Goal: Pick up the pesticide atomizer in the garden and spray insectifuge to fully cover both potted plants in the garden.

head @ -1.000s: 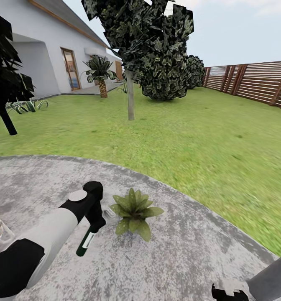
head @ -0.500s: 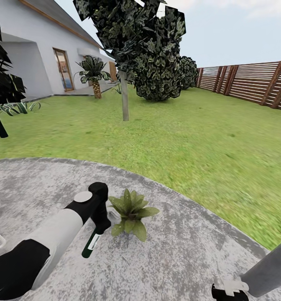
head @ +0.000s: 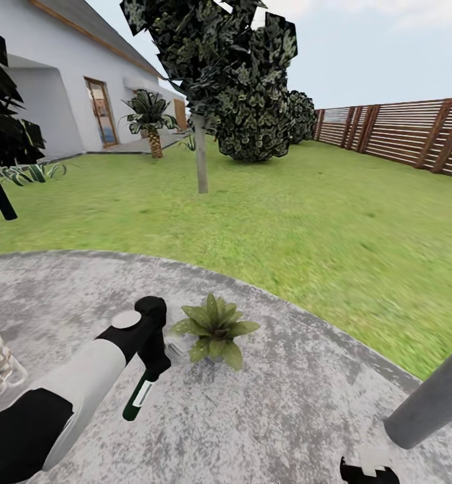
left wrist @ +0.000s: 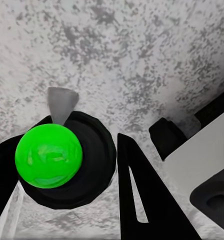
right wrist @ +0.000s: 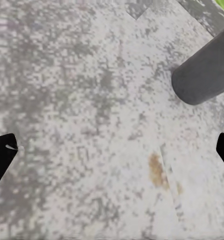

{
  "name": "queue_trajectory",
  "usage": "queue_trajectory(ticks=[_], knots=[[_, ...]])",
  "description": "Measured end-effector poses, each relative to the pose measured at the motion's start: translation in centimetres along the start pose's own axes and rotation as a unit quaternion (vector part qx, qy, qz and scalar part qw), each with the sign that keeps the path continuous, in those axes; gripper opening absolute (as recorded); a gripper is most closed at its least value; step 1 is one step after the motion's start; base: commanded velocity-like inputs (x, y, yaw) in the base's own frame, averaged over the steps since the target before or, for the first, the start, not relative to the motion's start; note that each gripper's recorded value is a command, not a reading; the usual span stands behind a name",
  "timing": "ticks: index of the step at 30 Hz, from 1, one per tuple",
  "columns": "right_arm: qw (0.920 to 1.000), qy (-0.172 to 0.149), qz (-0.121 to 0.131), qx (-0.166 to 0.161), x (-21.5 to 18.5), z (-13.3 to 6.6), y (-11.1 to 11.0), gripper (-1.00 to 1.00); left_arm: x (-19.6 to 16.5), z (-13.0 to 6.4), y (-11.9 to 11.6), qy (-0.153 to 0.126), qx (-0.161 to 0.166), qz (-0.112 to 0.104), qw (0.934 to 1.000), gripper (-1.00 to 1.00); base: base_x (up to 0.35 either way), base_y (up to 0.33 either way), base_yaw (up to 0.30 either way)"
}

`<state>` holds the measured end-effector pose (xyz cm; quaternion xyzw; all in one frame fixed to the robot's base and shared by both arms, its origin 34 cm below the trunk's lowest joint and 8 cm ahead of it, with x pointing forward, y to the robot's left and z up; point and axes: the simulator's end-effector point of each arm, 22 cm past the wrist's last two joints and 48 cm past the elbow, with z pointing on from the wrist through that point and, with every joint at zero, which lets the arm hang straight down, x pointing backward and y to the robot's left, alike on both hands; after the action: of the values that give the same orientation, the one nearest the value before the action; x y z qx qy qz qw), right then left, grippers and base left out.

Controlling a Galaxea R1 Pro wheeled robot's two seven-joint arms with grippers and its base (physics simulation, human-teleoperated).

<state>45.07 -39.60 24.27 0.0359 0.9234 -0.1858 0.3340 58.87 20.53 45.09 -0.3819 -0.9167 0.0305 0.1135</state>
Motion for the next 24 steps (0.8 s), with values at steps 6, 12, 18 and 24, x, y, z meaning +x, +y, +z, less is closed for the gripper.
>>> queue_trajectory(ticks=[6,12,18,24], knots=[[1.0000,0.001,0.000,-0.003,0.1,0.0,0.2,1.00,-0.2,0.1,-0.4,-0.004,0.006,-0.002,1.0000,-1.00,-0.008,0.020,-0.254],[1.0000,0.002,0.001,-0.003,0.1,-0.1,0.2,1.00,-0.9,-1.3,0.2,-0.014,-0.003,-0.003,0.9999,-1.00,0.000,0.001,-0.266],[1.0000,0.001,0.002,-0.002,0.1,-0.1,0.2,1.00,-1.0,-2.6,1.3,-0.022,-0.012,-0.009,0.9997,-1.00,0.000,0.000,-0.194],[1.0000,0.001,0.001,-0.003,0.1,-0.1,0.2,1.00,1.7,1.8,-0.5,0.009,0.018,-0.015,0.9997,-1.00,0.000,0.000,-0.013]])
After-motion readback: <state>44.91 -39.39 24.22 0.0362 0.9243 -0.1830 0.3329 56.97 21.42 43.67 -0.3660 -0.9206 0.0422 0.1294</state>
